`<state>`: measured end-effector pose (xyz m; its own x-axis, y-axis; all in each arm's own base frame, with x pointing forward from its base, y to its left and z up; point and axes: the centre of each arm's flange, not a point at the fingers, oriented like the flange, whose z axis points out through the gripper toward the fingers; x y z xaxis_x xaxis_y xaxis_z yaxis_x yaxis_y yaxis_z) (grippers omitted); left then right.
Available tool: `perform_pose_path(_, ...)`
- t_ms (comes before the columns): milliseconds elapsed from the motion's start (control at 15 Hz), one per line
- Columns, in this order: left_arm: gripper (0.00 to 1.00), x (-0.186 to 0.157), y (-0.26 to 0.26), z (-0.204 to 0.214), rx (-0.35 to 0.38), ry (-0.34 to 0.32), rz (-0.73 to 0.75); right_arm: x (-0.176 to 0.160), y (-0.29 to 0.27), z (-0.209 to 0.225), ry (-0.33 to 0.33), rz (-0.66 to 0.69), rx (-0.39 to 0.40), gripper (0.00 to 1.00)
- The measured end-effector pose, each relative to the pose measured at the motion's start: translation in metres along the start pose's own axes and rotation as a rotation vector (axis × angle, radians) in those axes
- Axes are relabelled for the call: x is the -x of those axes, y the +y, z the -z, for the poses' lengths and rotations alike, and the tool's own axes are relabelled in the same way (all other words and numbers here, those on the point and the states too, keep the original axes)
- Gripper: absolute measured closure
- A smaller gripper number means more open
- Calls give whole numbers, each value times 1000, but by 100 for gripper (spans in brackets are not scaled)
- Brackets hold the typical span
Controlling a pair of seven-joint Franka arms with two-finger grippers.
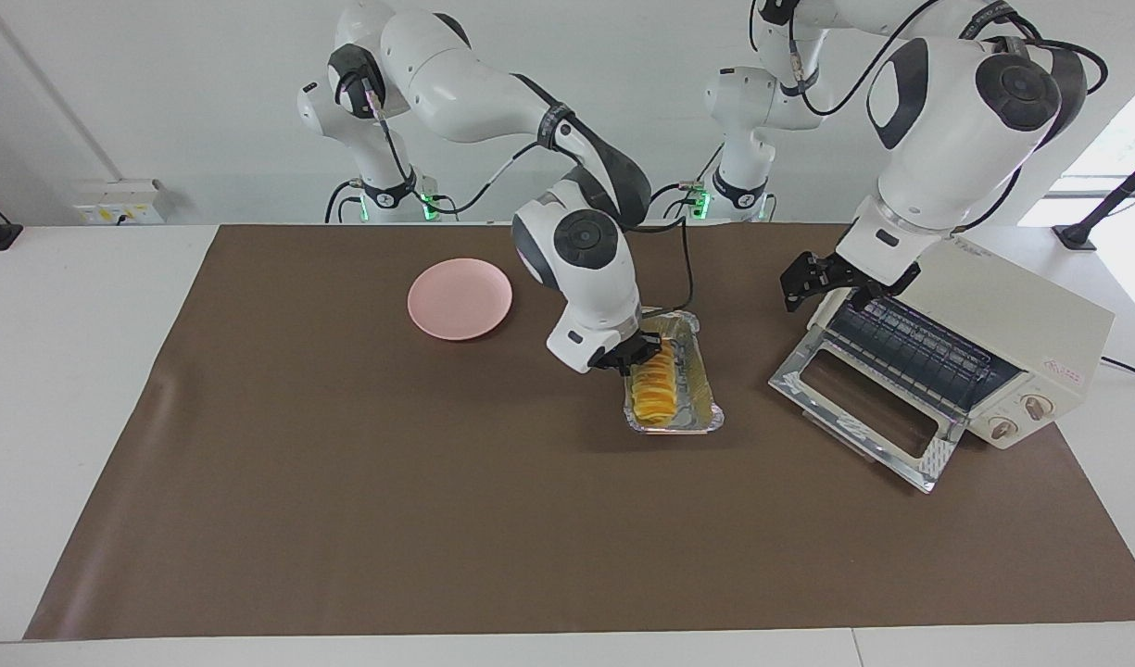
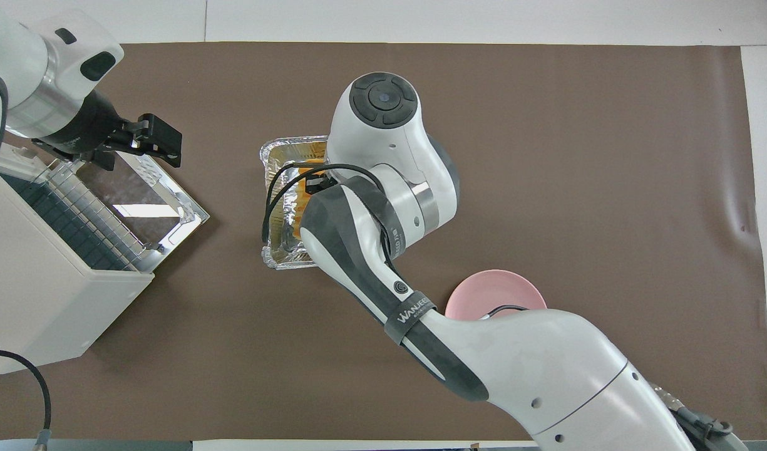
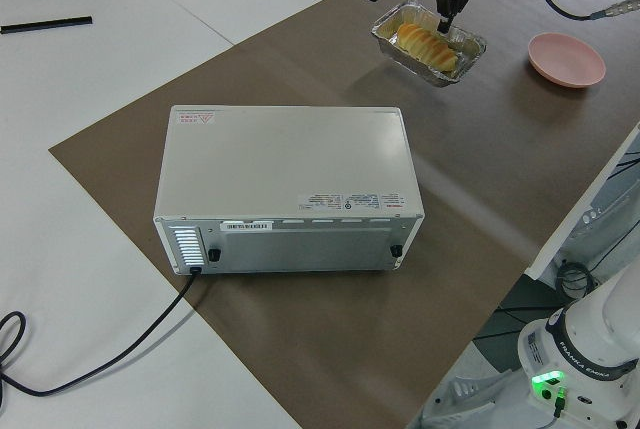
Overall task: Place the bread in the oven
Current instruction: 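Grasp the foil tray rim with the right gripper and lift it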
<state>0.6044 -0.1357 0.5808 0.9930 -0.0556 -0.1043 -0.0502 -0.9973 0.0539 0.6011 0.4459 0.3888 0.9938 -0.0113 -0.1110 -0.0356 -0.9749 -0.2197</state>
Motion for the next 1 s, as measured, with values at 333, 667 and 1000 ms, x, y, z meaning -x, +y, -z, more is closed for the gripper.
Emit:
perform_pose_path(333,0,0,0,0,0,0,2,-4,6,-31,16,-47,-3,99)
perform_pose_path(667,0,0,0,0,1,0,2,4,7,-66,24,-47,-1,99)
perform_pose_path(1000,0,0,0,0,1,1,3,5,8,-69,26,-47,0,62)
